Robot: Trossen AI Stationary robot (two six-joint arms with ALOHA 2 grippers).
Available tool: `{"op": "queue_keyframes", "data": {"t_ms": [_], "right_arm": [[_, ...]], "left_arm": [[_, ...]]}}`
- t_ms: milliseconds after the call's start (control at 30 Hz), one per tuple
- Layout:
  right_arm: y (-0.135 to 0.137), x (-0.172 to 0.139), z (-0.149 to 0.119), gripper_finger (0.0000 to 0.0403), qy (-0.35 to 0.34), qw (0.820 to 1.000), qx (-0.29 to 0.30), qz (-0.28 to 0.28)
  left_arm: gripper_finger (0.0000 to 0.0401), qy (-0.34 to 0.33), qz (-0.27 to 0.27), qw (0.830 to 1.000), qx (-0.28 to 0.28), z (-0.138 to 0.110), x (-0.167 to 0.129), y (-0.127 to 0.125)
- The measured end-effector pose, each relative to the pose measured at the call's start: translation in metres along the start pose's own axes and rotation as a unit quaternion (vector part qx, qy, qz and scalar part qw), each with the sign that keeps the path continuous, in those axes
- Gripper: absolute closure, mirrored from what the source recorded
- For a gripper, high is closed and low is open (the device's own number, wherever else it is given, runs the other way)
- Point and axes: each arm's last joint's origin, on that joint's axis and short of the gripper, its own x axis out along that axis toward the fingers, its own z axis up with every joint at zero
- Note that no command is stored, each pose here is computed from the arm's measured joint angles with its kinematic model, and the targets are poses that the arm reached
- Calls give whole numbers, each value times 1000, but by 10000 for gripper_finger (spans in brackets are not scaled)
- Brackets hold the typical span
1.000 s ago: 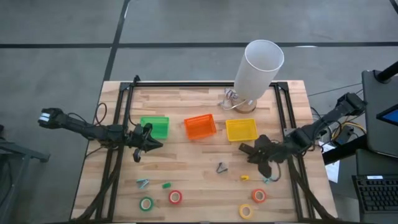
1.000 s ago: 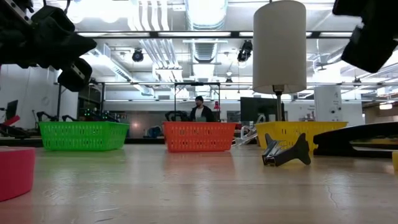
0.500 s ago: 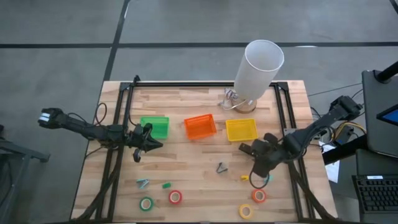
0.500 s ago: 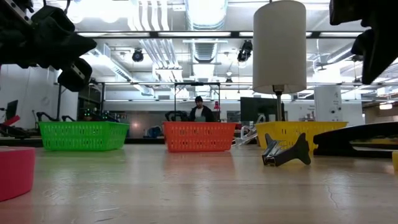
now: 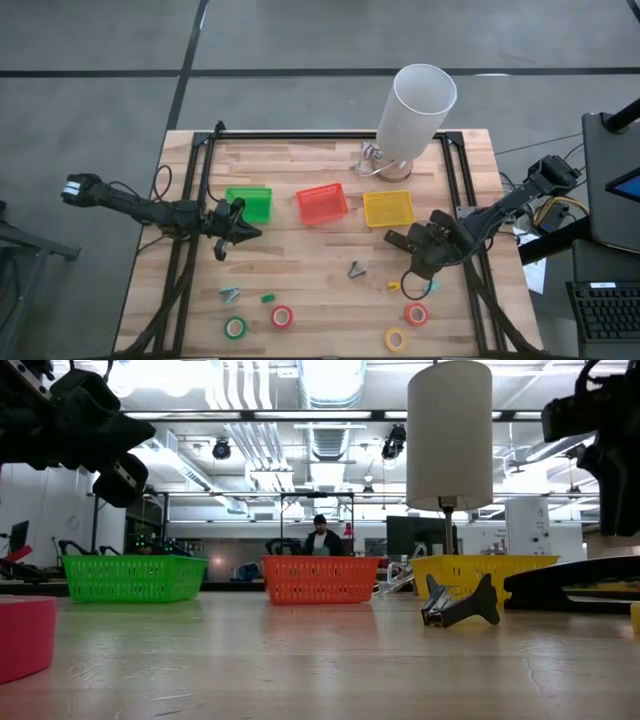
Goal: Pick and place Stapler, Stapler remover, tape
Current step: Put the black stapler into the yellow basket
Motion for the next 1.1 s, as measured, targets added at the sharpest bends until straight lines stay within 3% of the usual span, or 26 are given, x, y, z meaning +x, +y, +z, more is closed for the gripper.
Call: {"op": "queue_keyframes", "data": {"t_ms": [667, 1100], "right_arm": [[-2, 32, -1, 215, -6, 999, 8, 32], [-4, 38, -6, 283, 7, 999, 0, 33]], "left_arm": [[391, 0, 0, 1000, 0, 0, 0, 0], [391, 0, 0, 1000, 0, 0, 0, 0]]}}
